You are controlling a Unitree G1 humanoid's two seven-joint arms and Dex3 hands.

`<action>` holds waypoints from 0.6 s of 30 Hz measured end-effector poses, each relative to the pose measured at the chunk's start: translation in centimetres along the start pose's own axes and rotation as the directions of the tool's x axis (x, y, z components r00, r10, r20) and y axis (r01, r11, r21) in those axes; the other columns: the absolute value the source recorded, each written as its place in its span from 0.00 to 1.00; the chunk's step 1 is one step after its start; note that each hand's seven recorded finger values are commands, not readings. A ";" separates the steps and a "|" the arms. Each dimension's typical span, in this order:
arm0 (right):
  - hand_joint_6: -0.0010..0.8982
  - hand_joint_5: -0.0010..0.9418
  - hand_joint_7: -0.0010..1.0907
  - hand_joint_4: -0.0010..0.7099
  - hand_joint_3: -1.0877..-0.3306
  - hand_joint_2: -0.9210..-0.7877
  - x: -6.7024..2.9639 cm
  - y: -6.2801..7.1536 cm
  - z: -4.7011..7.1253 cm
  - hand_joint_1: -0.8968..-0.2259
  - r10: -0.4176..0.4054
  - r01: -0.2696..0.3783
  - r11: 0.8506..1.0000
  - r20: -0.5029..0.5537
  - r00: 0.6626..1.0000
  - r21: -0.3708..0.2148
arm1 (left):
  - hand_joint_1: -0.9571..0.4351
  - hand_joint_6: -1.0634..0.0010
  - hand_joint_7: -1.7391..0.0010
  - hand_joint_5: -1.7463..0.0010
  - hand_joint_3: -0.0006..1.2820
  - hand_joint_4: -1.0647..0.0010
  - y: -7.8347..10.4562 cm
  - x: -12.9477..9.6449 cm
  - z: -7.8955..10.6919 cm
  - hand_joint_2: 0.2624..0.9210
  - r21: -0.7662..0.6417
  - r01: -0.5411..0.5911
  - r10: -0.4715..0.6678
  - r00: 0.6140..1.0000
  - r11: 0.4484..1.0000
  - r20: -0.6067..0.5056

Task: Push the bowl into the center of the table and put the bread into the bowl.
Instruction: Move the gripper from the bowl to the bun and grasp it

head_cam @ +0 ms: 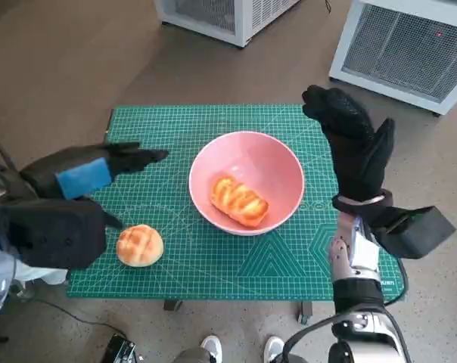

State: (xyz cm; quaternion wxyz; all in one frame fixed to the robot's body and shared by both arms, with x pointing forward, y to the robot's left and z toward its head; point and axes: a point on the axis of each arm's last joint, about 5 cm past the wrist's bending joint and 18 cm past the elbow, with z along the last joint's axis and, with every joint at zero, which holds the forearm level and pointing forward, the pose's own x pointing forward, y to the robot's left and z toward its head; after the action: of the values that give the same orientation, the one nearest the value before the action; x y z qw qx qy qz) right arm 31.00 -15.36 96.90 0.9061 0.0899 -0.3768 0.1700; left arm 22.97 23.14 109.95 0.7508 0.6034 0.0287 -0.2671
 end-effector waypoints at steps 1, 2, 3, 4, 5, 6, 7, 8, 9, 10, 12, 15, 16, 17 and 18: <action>0.19 0.00 0.37 0.37 0.52 0.00 0.01 0.0 0.0 0.31 0.000 0.000 1.000 -0.001 1.000 0.001 | 0.54 0.78 1.00 1.00 0.00 0.89 -0.2 0.0 -0.1 0.74 -0.001 0.010 -0.010 1.000 1.000 -0.006; 0.19 0.00 0.37 0.37 0.52 0.00 0.02 0.0 0.0 0.31 0.000 0.000 1.000 -0.002 1.000 0.002 | 0.55 0.78 1.00 1.00 0.00 0.89 -0.4 0.0 -0.1 0.74 -0.002 0.019 -0.019 1.000 1.000 -0.010; 0.19 0.00 0.37 0.37 0.52 0.00 0.04 0.0 0.0 0.31 0.000 0.000 1.000 -0.002 1.000 0.003 | 0.55 0.79 1.00 1.00 0.00 0.89 -0.6 0.1 -0.2 0.74 -0.006 0.030 -0.030 0.999 1.000 -0.014; 0.19 0.00 0.37 0.37 0.52 0.00 0.06 0.0 0.0 0.31 0.001 -0.001 1.000 -0.003 1.000 0.004 | 0.55 0.79 1.00 1.00 0.00 0.89 -0.8 0.2 -0.3 0.74 -0.009 0.039 -0.039 0.999 0.999 -0.016; 0.19 0.00 0.37 0.37 0.52 0.00 0.08 0.0 0.0 0.31 0.002 -0.002 1.000 -0.003 1.000 0.006 | 0.55 0.78 1.00 1.00 0.00 0.88 -1.0 0.2 -0.3 0.74 -0.012 0.050 -0.050 0.999 0.999 -0.019; 0.19 0.00 0.37 0.37 0.52 0.00 0.09 0.0 -0.1 0.31 0.003 -0.003 1.000 -0.004 1.000 0.007 | 0.55 0.78 1.00 1.00 0.00 0.88 -1.1 0.3 -0.4 0.74 -0.015 0.058 -0.058 0.998 0.998 -0.020; 0.19 0.00 0.37 0.37 0.52 0.00 0.11 0.0 -0.1 0.31 0.006 -0.006 1.000 -0.004 1.000 0.008 | 0.55 0.78 1.00 1.00 0.00 0.88 -1.3 0.4 -0.5 0.74 -0.018 0.068 -0.068 0.997 0.998 -0.022; 0.19 0.00 0.37 0.37 0.52 0.00 0.12 0.0 -0.1 0.31 0.006 -0.006 1.000 -0.004 1.000 0.010 | 0.55 0.79 1.00 1.00 0.00 0.88 -1.5 0.4 -0.5 0.74 -0.020 0.075 -0.075 0.997 0.997 -0.023; 0.19 0.00 0.37 0.37 0.52 0.00 0.12 0.0 -0.1 0.31 0.007 -0.007 1.000 -0.005 1.000 0.011 | 0.55 0.79 1.00 1.00 0.00 0.88 -1.7 0.5 -0.6 0.74 -0.022 0.084 -0.084 0.996 0.996 -0.025; 0.19 0.00 0.37 0.37 0.52 0.00 0.14 0.0 -0.1 0.31 0.008 -0.008 1.000 -0.005 1.000 0.012 | 0.55 0.79 1.00 1.00 0.00 0.88 -1.8 0.5 -0.6 0.74 -0.025 0.091 -0.091 0.995 0.996 -0.026; 0.19 0.00 0.37 0.37 0.52 0.00 0.15 0.0 -0.1 0.31 0.012 -0.011 1.000 -0.006 1.000 0.015 | 0.55 0.79 1.00 1.00 0.00 0.88 -2.1 0.6 -0.7 0.75 -0.030 0.105 -0.106 0.994 0.994 -0.030; 0.19 0.00 0.37 0.37 0.52 0.00 0.15 0.0 -0.1 0.31 0.010 -0.010 1.000 -0.006 1.000 0.023 | 0.56 0.79 1.00 1.00 0.00 0.88 -2.6 0.9 -0.9 0.75 -0.035 0.130 -0.132 0.991 0.991 -0.037; 0.19 0.00 0.37 0.37 0.52 0.00 0.15 0.0 -0.1 0.31 0.010 -0.010 1.000 -0.006 1.000 0.023 | 0.56 0.79 1.00 1.00 0.00 0.88 -2.8 1.0 -0.9 0.75 -0.037 0.139 -0.141 0.989 0.990 -0.040; 0.19 0.00 0.38 0.37 0.52 0.00 0.15 0.0 -0.1 0.31 0.011 -0.011 1.000 -0.006 1.000 0.024 | 0.56 0.79 1.00 1.00 0.00 0.88 -2.9 1.1 -1.0 0.75 -0.040 0.150 -0.152 0.988 0.988 -0.043; 0.19 0.00 0.38 0.37 0.52 0.00 0.15 0.0 -0.1 0.31 0.012 -0.011 1.000 -0.007 1.000 0.025 | 0.57 0.78 1.00 1.00 0.00 0.88 -3.1 1.2 -1.1 0.75 -0.043 0.159 -0.161 0.986 0.986 -0.045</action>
State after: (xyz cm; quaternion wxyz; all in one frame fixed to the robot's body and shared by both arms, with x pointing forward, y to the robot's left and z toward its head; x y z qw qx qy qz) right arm 31.20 -15.31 96.91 0.9052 0.0984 -0.3720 0.1802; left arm 22.96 23.26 106.45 0.7376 0.5907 0.1007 -0.3113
